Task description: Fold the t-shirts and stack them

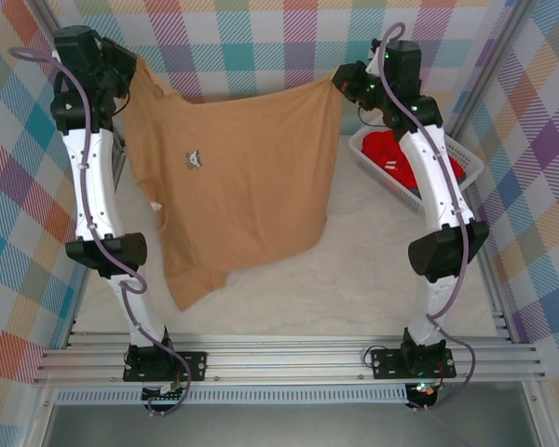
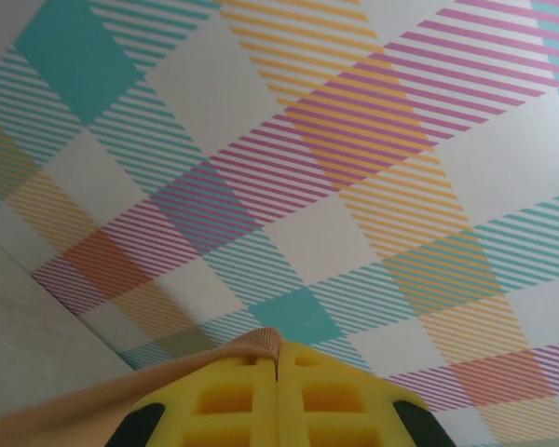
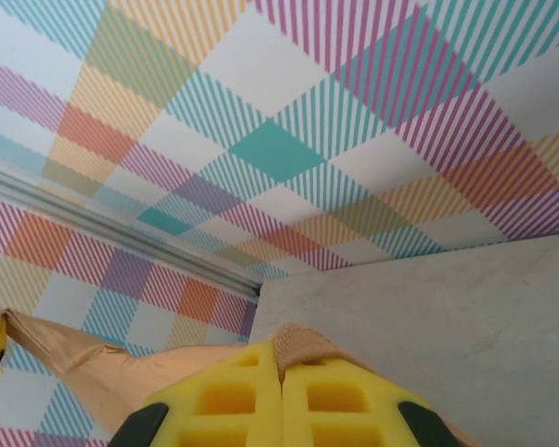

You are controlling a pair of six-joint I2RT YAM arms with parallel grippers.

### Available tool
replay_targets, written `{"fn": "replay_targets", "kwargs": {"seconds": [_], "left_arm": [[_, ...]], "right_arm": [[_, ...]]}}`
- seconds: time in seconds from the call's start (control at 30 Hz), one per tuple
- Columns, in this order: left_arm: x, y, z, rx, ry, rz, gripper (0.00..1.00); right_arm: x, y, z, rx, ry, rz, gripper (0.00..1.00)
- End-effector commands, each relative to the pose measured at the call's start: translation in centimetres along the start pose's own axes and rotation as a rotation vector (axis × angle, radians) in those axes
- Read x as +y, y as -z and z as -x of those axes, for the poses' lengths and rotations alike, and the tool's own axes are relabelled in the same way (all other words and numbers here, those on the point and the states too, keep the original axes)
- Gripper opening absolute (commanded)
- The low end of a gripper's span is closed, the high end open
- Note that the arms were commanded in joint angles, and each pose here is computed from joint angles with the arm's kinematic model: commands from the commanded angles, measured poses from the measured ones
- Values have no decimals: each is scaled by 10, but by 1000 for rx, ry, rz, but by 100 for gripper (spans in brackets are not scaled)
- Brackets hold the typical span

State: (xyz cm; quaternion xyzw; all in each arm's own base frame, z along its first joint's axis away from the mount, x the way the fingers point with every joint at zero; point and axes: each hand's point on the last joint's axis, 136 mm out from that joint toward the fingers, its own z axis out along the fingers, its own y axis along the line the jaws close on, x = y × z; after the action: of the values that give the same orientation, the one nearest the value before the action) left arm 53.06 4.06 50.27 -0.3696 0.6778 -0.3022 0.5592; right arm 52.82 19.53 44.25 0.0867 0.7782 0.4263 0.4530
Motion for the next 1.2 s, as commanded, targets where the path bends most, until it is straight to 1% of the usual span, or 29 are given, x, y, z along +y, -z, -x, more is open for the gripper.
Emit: {"fn": "replay_targets", "kwargs": {"seconds": [0.0,0.13,0.23,0.3,0.37,0.43,0.53,0.6,0.67,0.7,0.73,0.77,0.87,0.93,0.97,1.03,1.07,1.17], "left_arm": [[-120,119,58,-166,7,-416,0],[-154,188,75,-246,22,-538,0],[-159,225,73,-257,4,-538,0],[-156,241,67,-243,-14,-519,0],[-147,247,54,-196,-23,-482,0],[-129,242,34,-116,-22,-429,0],[-77,232,-13,20,-30,-284,0],[-20,223,-54,108,-24,-147,0],[56,215,-107,224,6,29,0],[88,216,-130,266,13,95,0],[128,217,-160,323,37,183,0],[161,218,-188,379,71,241,0],[239,232,-259,510,146,402,0],[273,243,-294,566,178,476,0],[292,251,-307,584,194,539,0],[311,260,-329,621,212,590,0],[320,264,-337,632,214,622,0],[338,278,-342,638,197,732,0]], "right_arm": [[30,38,40,-94,8,70,0],[30,60,61,-141,-7,78,0],[29,73,68,-154,-9,79,0],[27,78,65,-141,-11,76,0],[20,78,55,-110,-13,63,0],[5,76,38,-69,-30,38,0],[-28,73,0,-15,-88,1,0],[-56,71,-36,54,-150,-40,0],[-92,67,-87,152,-216,-95,0],[-109,67,-112,199,-242,-131,0],[-130,68,-142,255,-275,-168,0],[-150,70,-171,307,-309,-209,0],[-203,83,-245,428,-383,-342,0],[-233,95,-281,493,-416,-444,0],[-245,99,-295,528,-425,-479,0],[-260,103,-314,583,-423,-529,0],[-265,105,-320,606,-422,-549,0],[-269,107,-330,645,-404,-588,0]]}}
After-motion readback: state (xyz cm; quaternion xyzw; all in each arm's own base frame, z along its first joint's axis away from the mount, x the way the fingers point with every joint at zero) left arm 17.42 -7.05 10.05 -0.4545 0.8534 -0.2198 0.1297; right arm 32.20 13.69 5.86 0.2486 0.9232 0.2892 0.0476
